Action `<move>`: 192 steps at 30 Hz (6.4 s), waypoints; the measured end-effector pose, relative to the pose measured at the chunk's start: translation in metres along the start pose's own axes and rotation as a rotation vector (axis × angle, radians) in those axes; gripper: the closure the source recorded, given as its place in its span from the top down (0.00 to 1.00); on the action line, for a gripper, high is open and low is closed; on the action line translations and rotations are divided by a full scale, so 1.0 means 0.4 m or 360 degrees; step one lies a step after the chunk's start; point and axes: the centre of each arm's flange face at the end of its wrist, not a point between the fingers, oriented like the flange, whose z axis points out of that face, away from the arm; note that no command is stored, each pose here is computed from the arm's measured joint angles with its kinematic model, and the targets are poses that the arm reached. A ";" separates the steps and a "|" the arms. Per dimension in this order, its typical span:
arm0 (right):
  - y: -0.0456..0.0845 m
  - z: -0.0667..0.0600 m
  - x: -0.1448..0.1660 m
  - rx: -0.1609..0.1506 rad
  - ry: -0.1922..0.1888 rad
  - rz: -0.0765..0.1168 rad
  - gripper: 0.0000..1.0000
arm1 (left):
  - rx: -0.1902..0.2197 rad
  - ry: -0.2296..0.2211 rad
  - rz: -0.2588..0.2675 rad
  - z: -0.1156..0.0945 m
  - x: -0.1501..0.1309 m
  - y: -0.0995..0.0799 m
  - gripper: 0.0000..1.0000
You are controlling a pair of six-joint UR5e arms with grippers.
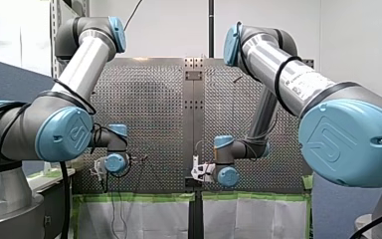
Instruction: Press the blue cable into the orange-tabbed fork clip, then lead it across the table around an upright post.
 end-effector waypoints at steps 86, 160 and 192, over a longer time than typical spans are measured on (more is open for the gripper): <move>0.009 0.063 0.063 -0.0021 -0.0054 -0.0109 0.00 | 0.0088 0.0119 0.0002 0.030 0.014 -0.004 0.00; 0.120 0.116 0.097 -0.0114 -0.0020 -0.0108 0.00 | 0.0147 0.0234 -0.0078 0.167 0.057 0.043 1.00; 0.118 0.116 0.096 -0.0105 -0.0022 -0.0109 0.00 | 0.0194 0.0577 0.0017 -0.056 0.122 0.067 1.00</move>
